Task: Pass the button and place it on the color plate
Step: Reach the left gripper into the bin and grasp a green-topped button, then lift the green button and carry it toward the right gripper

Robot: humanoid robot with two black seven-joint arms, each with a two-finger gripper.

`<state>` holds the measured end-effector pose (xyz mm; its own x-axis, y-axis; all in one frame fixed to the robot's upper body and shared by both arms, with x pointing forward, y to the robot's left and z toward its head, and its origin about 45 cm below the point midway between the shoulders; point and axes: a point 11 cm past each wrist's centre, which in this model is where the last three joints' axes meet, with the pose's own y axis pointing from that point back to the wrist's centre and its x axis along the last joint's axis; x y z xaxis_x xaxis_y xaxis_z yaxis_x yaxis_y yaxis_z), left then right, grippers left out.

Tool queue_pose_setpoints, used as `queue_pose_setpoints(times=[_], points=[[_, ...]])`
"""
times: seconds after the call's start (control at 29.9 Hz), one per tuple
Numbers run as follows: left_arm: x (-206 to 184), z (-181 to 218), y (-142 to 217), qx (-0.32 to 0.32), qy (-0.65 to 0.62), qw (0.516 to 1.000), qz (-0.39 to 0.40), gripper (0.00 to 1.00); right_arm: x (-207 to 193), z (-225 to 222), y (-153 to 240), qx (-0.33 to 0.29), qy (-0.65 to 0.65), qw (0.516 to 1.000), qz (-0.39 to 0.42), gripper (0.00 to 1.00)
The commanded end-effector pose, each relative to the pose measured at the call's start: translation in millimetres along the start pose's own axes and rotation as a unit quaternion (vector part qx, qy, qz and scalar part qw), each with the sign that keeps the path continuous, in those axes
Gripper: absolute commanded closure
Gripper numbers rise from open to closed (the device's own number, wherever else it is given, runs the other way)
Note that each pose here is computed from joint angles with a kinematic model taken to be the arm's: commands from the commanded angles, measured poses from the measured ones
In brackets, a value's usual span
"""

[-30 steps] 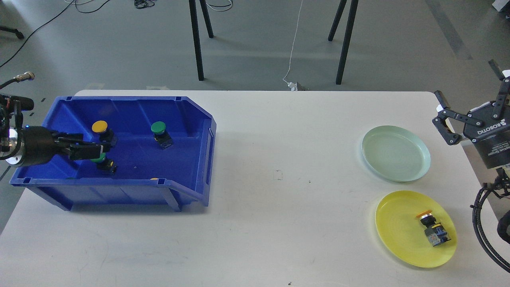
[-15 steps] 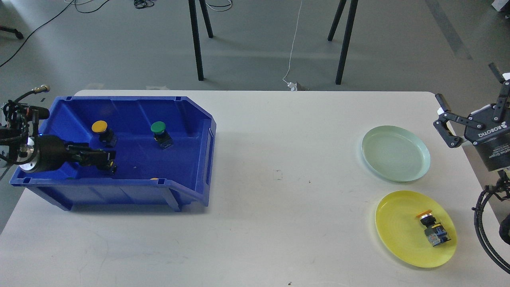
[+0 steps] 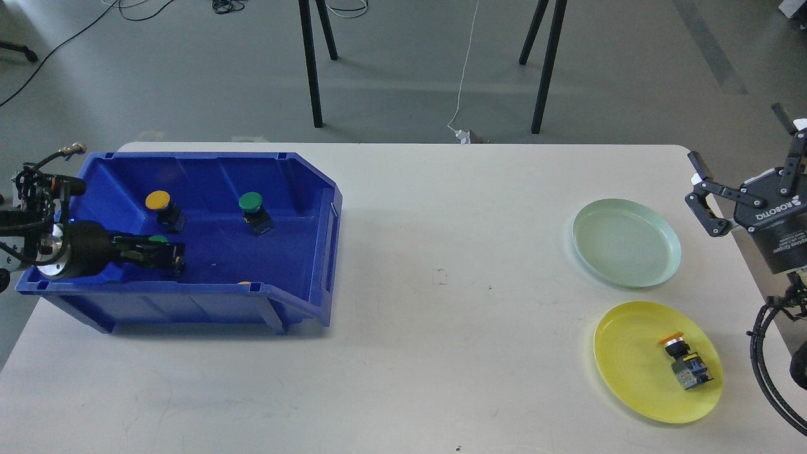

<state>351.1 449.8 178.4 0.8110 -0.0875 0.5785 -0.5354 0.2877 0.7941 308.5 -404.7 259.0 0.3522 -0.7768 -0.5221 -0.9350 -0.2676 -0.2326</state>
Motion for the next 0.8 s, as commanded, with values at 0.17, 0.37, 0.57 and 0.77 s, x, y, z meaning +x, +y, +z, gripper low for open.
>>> queue_pose_setpoints(times=[0.17, 0.37, 0.57, 0.77], points=[[6, 5, 0, -0.006, -0.007, 1.0, 0.006, 0.9, 1, 0, 1, -0.001, 0.0, 1.0, 0.002, 0.03], [37, 19, 30, -0.032, -0.008, 0.999, 0.038, 0.91, 1, -2, 0, 0.003, 0.001, 1.0, 0.002, 0.04], [113, 114, 86, -0.251, 0.106, 0.949, 0.16, 0.91, 1, -4, 0, 0.004, 0.004, 1.0, 0.001, 0.03], [113, 244, 37, -0.483, 0.212, 0.842, 0.11, 0.9, -14, 8, -3, -0.018, 0.007, 0.999, -0.026, 0.01]])
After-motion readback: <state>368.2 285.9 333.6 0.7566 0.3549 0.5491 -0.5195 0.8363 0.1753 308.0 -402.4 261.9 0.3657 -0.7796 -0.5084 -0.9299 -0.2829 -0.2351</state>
